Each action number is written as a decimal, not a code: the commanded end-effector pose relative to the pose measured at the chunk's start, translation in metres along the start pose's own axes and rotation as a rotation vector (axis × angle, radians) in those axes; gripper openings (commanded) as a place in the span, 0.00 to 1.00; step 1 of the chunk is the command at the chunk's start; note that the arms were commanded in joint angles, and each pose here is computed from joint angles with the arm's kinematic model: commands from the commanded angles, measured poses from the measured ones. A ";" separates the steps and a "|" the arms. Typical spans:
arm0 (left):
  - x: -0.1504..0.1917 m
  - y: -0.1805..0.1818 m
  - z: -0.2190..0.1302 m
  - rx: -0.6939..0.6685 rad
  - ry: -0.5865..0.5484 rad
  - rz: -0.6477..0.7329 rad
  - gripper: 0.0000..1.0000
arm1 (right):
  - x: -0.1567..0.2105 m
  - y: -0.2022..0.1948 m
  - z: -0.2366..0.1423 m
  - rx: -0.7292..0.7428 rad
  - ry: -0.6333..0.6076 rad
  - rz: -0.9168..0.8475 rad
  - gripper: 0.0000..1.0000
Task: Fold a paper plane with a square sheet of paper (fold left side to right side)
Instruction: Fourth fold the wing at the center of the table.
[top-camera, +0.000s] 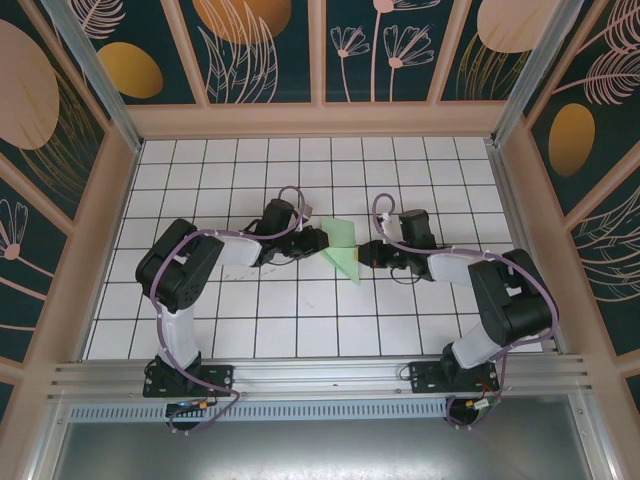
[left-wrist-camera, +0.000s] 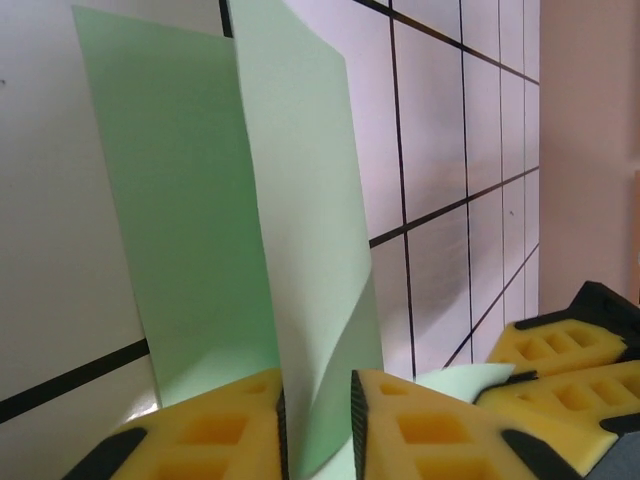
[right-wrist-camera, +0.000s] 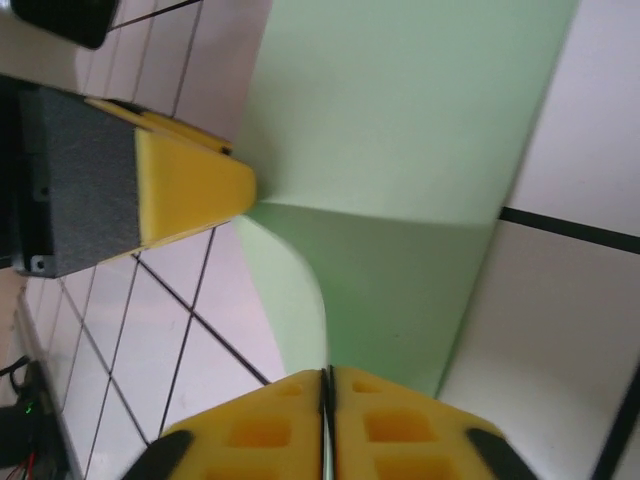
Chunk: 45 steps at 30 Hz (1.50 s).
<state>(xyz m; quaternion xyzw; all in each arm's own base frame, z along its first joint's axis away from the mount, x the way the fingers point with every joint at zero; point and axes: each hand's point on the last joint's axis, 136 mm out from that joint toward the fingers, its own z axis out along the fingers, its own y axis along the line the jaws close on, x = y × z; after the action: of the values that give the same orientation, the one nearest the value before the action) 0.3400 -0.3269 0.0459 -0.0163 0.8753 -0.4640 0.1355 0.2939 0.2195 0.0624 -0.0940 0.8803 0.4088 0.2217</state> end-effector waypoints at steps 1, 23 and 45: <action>-0.004 -0.016 -0.003 0.038 -0.012 0.021 0.22 | -0.023 0.001 -0.020 0.091 -0.097 -0.065 0.26; -0.006 -0.022 -0.010 0.037 -0.030 0.001 0.24 | 0.027 0.040 0.019 0.357 -0.004 -0.247 0.44; -0.007 -0.027 -0.009 0.039 -0.026 -0.018 0.24 | 0.044 0.009 0.024 0.628 0.049 -0.280 0.40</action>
<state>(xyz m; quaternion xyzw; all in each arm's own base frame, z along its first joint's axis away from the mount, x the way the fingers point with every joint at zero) 0.3407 -0.3293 0.0605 -0.0298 0.8689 -0.4747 0.1368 0.2550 0.2484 0.0340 -0.1638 0.9433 0.1133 0.2654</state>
